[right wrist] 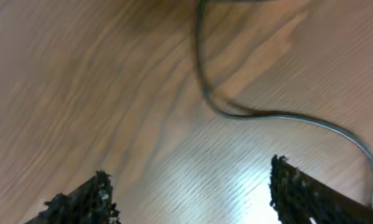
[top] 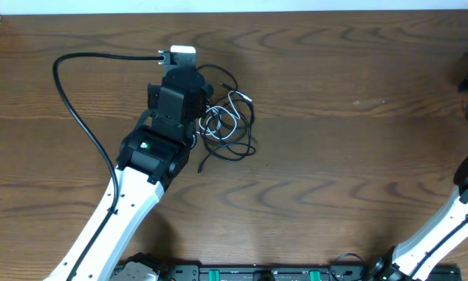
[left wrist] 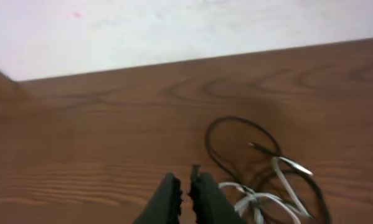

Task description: Untangle cables

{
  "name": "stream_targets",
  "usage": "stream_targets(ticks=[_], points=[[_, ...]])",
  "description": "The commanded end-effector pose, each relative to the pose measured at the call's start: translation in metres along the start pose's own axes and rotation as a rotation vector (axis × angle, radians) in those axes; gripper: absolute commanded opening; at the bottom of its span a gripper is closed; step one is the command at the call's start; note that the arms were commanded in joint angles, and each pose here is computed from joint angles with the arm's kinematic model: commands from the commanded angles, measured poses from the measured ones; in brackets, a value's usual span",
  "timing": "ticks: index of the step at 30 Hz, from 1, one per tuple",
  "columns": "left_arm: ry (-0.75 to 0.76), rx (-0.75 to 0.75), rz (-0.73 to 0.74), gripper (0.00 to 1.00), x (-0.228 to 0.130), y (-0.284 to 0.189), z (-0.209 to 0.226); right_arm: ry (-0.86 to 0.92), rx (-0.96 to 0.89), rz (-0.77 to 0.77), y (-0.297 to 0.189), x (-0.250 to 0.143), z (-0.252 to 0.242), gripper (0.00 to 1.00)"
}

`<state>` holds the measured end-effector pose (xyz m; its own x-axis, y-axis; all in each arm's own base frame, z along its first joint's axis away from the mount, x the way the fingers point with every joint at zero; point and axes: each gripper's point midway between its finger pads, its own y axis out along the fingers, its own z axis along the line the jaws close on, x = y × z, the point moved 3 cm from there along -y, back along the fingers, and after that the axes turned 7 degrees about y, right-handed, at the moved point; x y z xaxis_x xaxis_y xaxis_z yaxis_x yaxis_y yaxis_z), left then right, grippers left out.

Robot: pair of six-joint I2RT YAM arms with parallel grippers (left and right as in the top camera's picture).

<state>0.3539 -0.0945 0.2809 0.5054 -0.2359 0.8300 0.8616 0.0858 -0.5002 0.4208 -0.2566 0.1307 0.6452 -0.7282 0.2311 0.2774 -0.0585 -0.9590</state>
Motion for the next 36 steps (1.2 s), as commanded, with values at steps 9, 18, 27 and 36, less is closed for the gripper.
stream_targets(ticks=[9,18,27,36], points=[[-0.011,-0.244,0.116,0.26,-0.022,-0.001,-0.034,-0.377,0.496,-0.001,-0.12,-0.061,0.15,0.77],[-0.176,-0.192,0.375,0.43,-0.075,0.042,-0.024,-0.5,0.417,0.082,-0.11,-0.123,0.209,0.77],[0.018,-0.625,0.475,0.5,-0.118,0.078,-0.043,-0.519,0.398,0.14,-0.11,-0.141,0.211,0.78],[0.015,-0.71,0.525,0.5,-0.151,0.112,-0.041,-0.521,0.357,0.161,-0.108,-0.145,0.204,0.79]])
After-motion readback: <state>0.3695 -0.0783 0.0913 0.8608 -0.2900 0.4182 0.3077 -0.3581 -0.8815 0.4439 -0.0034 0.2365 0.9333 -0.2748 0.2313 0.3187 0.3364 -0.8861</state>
